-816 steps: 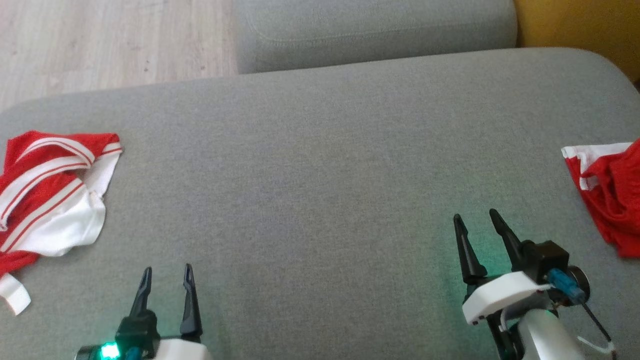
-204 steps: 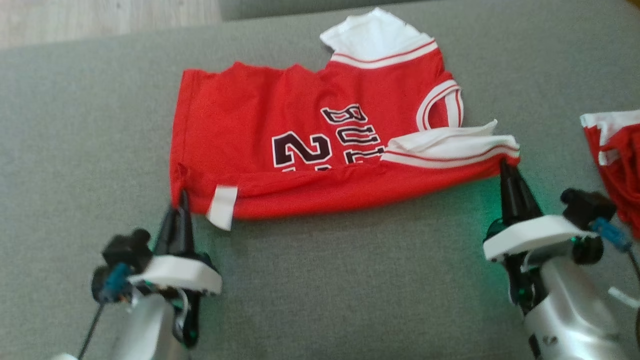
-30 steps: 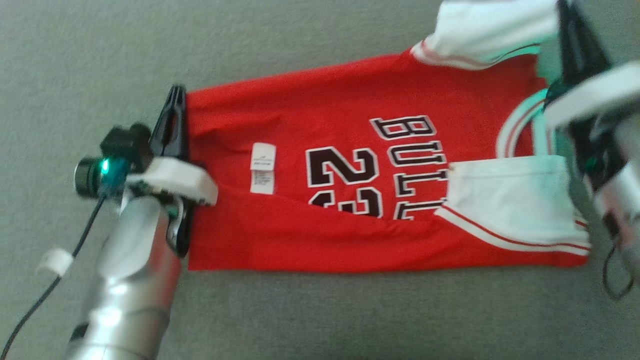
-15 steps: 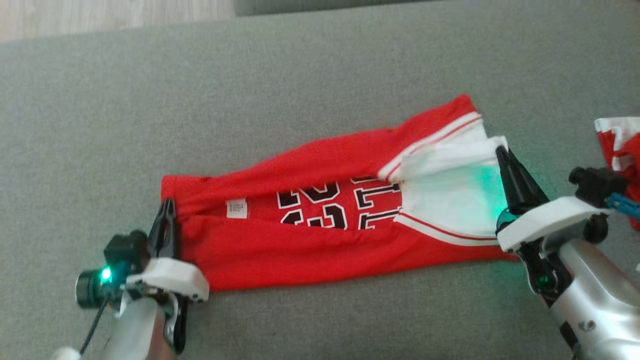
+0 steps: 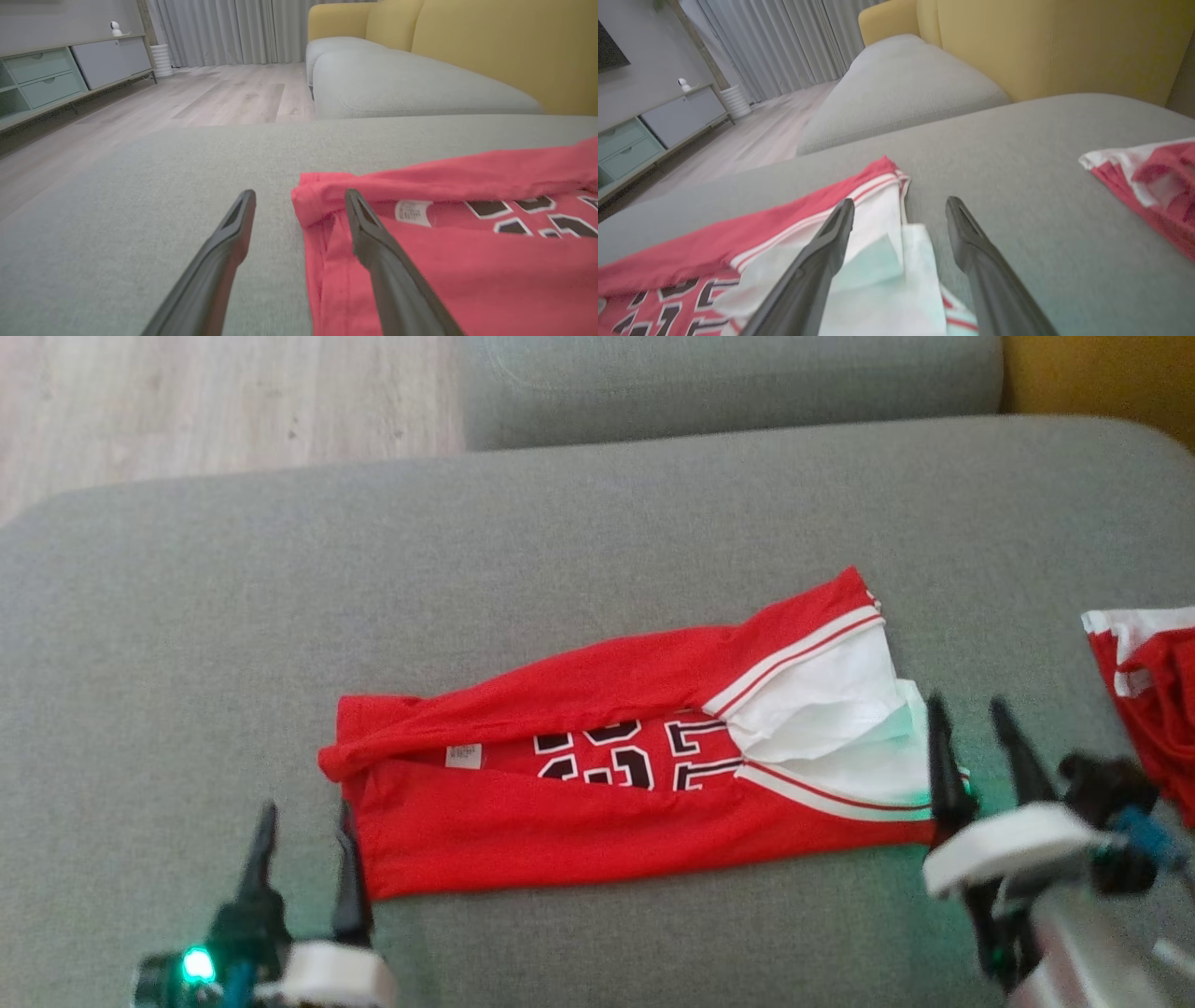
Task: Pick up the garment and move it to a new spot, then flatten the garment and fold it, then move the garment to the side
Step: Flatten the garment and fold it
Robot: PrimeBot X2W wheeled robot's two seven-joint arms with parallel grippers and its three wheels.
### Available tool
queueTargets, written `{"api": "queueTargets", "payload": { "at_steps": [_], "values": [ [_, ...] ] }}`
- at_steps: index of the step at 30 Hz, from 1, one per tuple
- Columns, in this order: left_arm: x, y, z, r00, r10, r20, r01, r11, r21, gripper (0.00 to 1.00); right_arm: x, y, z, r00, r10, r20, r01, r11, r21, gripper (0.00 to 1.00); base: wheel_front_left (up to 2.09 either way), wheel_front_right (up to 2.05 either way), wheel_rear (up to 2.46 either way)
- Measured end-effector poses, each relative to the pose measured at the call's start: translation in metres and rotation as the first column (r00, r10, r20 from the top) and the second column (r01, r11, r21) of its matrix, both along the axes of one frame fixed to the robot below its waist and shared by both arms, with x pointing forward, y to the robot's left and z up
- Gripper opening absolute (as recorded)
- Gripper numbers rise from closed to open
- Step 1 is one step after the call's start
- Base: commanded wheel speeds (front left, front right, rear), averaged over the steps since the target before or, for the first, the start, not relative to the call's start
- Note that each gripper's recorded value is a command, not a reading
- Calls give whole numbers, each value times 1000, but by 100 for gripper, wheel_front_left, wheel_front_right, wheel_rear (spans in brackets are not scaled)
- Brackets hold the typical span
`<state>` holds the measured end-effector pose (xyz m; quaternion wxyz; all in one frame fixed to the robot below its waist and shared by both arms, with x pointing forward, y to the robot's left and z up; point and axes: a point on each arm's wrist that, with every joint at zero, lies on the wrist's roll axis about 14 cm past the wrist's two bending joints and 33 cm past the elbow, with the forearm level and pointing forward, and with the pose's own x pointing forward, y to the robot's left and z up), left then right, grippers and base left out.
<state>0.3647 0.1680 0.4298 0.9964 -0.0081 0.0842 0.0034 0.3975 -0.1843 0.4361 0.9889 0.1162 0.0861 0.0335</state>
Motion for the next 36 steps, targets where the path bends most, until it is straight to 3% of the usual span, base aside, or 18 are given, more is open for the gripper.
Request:
{"api": "queueTargets", "payload": {
  "at_steps": [4, 9, 21, 25, 30, 31, 32, 33, 36],
  "values": [
    [-24, -3, -9, 1000, -2, -31, 2, 1000, 3, 100, -24, 12, -20, 998, 10, -59, -10, 1000, -6, 100, 0, 0, 0],
    [-27, -8, -12, 999, -16, -41, 16, 1000, -8, 100, -25, 13, -28, 996, 15, -82, -18, 1000, -25, 100, 0, 0, 0],
    [-4, -27, -20, 997, -48, -68, 44, 997, -58, 100, 39, 19, -46, 982, 80, -169, -100, 988, -114, 100, 0, 0, 0],
    [-9, -20, -30, 994, -25, -103, 20, 998, -52, 100, 32, 24, -77, 953, 87, -289, -122, 987, -103, 100, 0, 0, 0],
    [-12, -14, -33, 994, -6, -113, 1, 999, -46, 100, 38, 28, -82, 942, 81, -327, -111, 991, -75, 100, 0, 0, 0],
    [-12, -14, -33, 994, -6, -112, 1, 999, -46, 100, 37, 28, -84, 938, 75, -338, -100, 993, -57, 82, 0, 0, 0],
    [-12, -15, -32, 994, -7, -111, 2, 999, -46, 100, 36, 29, -84, 936, 72, -345, -91, 995, -39, 12, 0, 0, 0],
    [-12, -15, -32, 994, -8, -110, 3, 999, -47, 100, 36, 30, -85, 934, 74, -351, -90, 996, -29, 0, 0, 0, 0],
    [-10, -17, -32, 994, -13, -109, 6, 998, -56, 100, 33, 26, -85, 931, 51, -361, -48, 999, 16, 0, 0, 0, 0]
  ]
}}
